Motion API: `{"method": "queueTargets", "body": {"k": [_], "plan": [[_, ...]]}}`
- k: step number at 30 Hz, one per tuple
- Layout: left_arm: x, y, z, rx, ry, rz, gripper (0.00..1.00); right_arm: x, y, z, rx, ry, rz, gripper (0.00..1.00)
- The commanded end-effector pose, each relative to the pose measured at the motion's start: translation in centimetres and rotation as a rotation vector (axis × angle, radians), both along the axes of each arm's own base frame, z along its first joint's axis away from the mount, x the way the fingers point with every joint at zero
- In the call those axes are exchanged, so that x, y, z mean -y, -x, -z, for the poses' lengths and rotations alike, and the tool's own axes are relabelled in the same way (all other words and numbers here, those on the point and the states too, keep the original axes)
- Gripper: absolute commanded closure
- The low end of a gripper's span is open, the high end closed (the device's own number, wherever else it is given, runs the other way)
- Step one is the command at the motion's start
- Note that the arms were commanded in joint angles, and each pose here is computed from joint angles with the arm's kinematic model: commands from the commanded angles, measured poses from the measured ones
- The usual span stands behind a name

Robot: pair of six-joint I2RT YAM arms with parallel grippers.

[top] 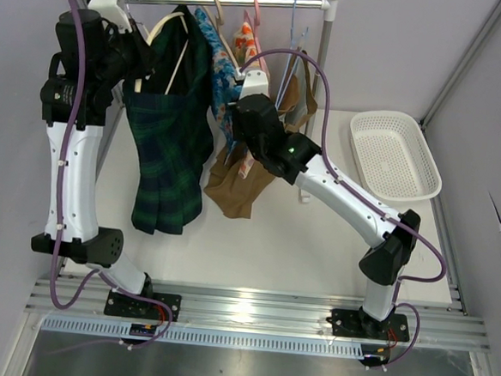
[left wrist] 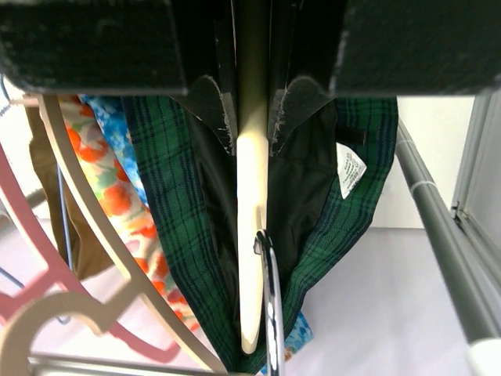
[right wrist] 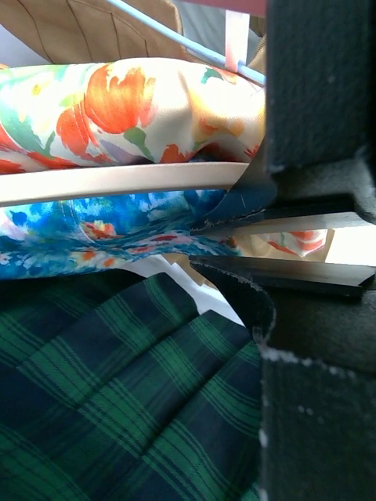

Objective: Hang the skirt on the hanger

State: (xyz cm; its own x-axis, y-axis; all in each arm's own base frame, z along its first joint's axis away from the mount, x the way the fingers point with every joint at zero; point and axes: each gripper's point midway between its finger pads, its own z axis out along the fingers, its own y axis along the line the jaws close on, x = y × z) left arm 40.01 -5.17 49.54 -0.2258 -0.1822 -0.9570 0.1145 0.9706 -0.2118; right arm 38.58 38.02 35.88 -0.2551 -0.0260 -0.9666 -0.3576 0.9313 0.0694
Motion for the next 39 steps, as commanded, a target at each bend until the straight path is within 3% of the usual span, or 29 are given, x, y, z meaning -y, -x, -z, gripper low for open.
{"method": "queueTargets", "body": {"k": [1,10,22,39], "plan": [[-1.4,0.4,-8.2,0.278,0.051,-0.076,1.00,0.8,-0.1,-3.8,0.044,-0.084,-0.005,0.79],[-3.3,-1.7,-6.8,0.260,0.024,-0.187,1.00,0.5,-0.1,-4.1,0.032,-0.117,-0.022,0.80],[-3.0,-5.5,-5.6,0.255,-0.032,-0.160,1.00,0.2,-0.5,-3.8,0.021,-0.124,-0.026,0.82],[-3.0,-7.6,-5.5,0.282,-0.098,-0.150,1.00,-0.1,-0.7,-3.0,0.001,-0.142,-0.043,0.82]]}}
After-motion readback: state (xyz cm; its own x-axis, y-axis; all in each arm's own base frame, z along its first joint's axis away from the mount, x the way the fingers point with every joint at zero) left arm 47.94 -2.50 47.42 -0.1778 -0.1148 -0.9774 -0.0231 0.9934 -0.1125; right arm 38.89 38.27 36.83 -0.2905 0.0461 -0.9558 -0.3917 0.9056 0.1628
